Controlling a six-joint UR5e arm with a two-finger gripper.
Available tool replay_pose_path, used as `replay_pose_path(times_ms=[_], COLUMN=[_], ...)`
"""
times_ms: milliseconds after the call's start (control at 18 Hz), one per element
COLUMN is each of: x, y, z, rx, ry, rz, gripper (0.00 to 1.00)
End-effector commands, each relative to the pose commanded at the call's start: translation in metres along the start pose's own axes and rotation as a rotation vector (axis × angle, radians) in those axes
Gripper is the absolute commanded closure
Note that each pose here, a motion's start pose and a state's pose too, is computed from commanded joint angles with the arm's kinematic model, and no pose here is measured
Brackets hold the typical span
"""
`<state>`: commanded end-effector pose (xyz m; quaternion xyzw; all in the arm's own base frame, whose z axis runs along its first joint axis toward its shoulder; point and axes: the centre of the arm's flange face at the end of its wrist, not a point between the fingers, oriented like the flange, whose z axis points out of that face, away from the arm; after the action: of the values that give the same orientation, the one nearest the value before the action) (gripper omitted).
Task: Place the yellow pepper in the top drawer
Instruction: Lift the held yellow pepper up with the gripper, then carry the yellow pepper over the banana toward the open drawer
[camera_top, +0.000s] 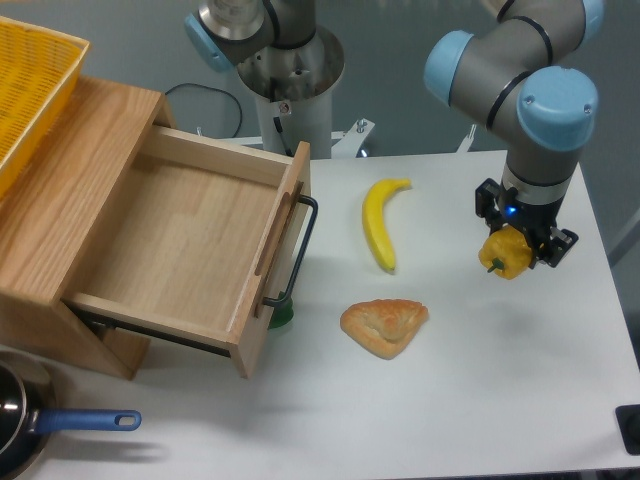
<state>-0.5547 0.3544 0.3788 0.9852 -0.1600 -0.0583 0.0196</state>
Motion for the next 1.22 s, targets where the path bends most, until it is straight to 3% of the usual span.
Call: replay_pose_path(times_ms=[444, 1222], x=[0.024, 0.123], y=[-0.008, -0.057], z=[-0.024, -0.130], rx=[0.017, 0.208], ry=[0.044, 0.075], rz=[-0.079, -0.239], gripper=[0.77, 0.77])
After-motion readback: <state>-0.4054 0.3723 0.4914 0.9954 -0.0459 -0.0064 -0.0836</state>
